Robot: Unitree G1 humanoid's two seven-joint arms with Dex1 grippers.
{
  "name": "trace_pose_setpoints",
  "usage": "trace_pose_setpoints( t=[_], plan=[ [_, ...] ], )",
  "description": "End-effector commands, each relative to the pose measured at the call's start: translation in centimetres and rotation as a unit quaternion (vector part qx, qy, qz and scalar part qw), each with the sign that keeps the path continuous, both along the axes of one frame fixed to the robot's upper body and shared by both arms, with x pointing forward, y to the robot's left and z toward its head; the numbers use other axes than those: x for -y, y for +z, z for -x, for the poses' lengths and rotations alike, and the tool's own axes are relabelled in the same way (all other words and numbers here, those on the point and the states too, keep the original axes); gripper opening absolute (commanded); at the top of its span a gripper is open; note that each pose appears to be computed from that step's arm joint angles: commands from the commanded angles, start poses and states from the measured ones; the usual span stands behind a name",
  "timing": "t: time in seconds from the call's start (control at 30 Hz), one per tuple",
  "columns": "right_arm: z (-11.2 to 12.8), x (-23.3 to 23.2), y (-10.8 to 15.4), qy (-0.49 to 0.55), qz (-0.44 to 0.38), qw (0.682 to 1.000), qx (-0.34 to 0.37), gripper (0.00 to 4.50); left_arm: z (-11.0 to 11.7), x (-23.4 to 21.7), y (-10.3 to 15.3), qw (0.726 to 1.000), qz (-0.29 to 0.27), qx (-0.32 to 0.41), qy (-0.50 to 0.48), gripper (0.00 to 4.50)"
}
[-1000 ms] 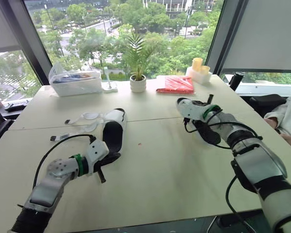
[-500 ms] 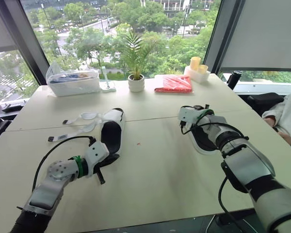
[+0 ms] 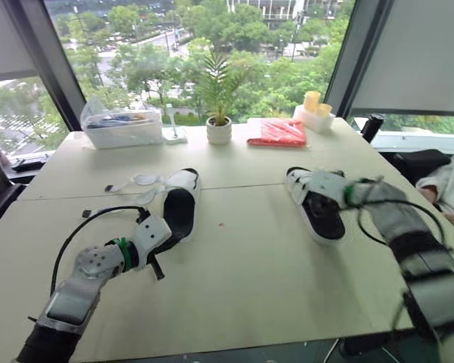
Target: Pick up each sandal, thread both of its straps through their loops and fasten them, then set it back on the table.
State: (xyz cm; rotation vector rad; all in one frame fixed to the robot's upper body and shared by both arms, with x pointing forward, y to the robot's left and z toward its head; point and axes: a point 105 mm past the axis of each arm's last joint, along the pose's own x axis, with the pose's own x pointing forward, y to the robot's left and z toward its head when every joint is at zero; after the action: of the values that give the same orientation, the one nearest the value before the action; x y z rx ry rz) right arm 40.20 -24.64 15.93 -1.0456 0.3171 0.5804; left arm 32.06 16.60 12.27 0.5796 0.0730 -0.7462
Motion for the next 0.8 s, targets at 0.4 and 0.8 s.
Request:
trace_pose_setpoints(
  t=[0.4, 0.8],
  plan=[
    [11.2, -10.1, 3.5, 0.171, -0.349, 0.907, -0.161, 4.50, -5.8, -0.7, 5.5, 0.962, -0.171, 0.192, 0.090, 3.43],
    [10.3, -10.7, 2.8, 0.152, -0.335, 0.918, -0.146, 4.50, -13.3, 2.8, 5.4, 0.952, -0.211, 0.200, 0.097, 4.48]
  ],
)
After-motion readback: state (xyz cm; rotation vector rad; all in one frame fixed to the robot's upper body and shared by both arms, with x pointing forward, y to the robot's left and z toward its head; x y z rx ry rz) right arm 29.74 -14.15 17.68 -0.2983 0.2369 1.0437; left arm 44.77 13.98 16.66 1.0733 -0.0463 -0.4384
